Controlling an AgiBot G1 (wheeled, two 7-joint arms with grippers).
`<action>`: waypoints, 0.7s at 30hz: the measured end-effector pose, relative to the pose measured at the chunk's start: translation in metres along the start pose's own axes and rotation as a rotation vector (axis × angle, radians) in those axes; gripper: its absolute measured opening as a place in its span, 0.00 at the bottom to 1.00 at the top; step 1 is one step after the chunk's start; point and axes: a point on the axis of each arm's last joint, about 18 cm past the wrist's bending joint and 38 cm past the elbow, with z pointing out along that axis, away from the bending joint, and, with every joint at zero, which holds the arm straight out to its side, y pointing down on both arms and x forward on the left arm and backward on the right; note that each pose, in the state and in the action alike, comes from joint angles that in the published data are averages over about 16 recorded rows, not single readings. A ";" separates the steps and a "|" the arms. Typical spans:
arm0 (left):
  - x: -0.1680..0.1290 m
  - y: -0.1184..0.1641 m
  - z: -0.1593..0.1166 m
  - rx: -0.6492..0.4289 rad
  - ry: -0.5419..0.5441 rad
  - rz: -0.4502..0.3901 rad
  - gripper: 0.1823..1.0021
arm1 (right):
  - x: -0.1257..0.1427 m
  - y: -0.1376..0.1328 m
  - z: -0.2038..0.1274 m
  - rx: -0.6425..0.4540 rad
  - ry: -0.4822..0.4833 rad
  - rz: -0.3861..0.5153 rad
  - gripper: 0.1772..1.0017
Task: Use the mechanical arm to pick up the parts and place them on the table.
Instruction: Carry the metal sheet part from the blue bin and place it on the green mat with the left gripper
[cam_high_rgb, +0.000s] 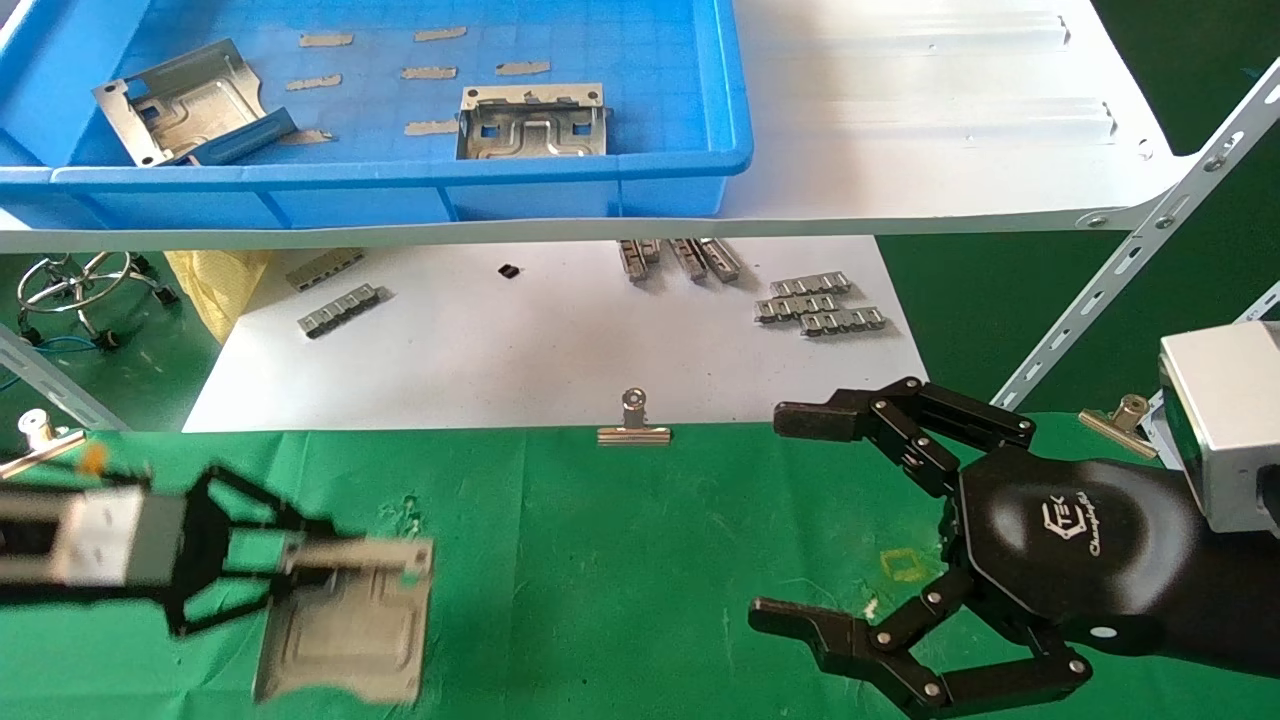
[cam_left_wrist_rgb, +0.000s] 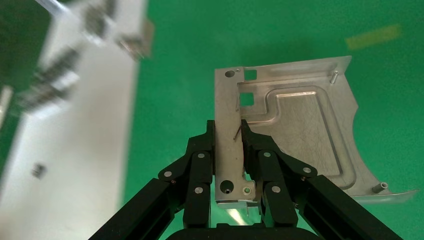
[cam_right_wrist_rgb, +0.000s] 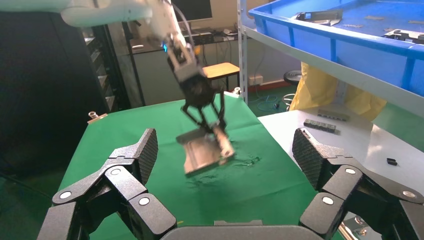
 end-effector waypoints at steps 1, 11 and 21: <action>0.002 0.005 0.001 -0.009 0.002 0.003 0.11 | 0.000 0.000 0.000 0.000 0.000 0.000 1.00; 0.009 0.029 0.013 -0.034 -0.010 0.026 0.11 | 0.000 0.000 0.000 0.000 0.000 0.000 1.00; 0.002 0.029 0.023 -0.010 -0.047 0.053 0.17 | 0.000 0.000 0.000 0.000 0.000 0.000 1.00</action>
